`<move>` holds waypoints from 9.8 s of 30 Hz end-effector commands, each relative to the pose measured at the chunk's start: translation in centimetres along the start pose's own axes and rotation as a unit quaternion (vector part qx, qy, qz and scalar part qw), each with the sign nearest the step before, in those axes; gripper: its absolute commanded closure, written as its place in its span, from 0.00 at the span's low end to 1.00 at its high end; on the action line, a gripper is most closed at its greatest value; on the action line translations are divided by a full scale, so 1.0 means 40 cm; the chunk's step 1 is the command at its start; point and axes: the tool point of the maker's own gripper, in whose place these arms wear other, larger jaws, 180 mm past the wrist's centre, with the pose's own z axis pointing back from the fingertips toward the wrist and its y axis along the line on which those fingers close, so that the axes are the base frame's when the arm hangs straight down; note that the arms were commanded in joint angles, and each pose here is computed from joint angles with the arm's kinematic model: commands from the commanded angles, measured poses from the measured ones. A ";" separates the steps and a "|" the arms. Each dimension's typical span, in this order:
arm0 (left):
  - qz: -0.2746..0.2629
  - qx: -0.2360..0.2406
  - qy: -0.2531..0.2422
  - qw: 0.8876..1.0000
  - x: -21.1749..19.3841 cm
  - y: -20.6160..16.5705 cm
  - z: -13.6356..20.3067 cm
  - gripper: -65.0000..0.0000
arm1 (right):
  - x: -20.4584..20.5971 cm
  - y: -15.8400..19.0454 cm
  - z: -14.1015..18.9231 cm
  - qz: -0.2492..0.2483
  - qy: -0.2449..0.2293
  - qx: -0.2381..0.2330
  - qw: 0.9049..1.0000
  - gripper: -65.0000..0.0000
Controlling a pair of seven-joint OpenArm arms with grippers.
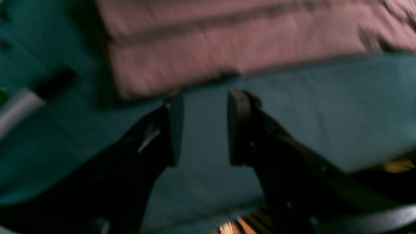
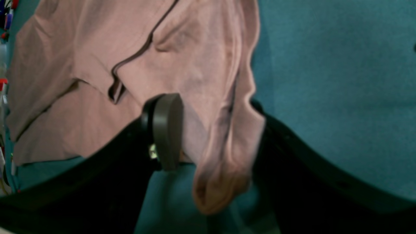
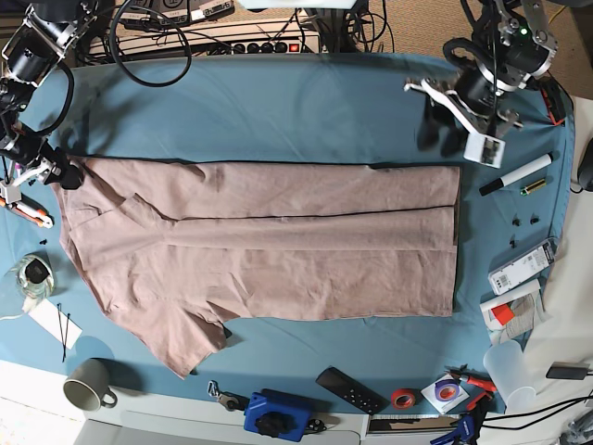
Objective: Fold the T-shirt properly
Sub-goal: 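Grasp the folded edge with both grippers, then drag the folded shirt toward the robot with both grippers, then reach the right gripper to the hem corner and grasp it, then grasp the hem corner nearest the left gripper with the left gripper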
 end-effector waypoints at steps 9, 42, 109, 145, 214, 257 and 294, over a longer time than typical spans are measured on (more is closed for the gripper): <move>0.016 0.010 -0.033 0.999 0.040 0.057 -0.084 0.52 | 0.021 -0.007 0.019 0.012 0.002 -0.010 1.000 0.57; 0.184 0.011 0.146 0.972 -0.163 0.150 -0.294 0.96 | 0.026 -0.007 0.020 0.012 -0.003 -0.010 1.000 0.99; 0.104 0.019 0.141 0.984 -0.173 0.116 0.001 0.57 | -0.032 -0.034 0.278 -0.007 -0.068 0.018 0.998 0.81; 0.014 0.038 0.017 0.999 0.012 0.071 -0.100 0.57 | 0.431 0.222 -0.013 0.289 -0.134 -0.088 0.944 0.81; 0.013 0.037 0.026 0.999 0.003 0.069 -0.099 0.57 | -0.010 0.216 0.089 0.303 0.090 -0.012 0.949 1.00; 0.013 0.037 0.026 0.999 0.003 0.069 -0.099 0.57 | 0.207 0.265 -0.294 0.216 -0.003 -0.006 0.976 0.71; 0.019 0.058 0.103 0.993 0.064 0.339 -0.332 0.57 | 0.120 0.225 -0.318 0.203 0.067 -0.036 0.976 0.71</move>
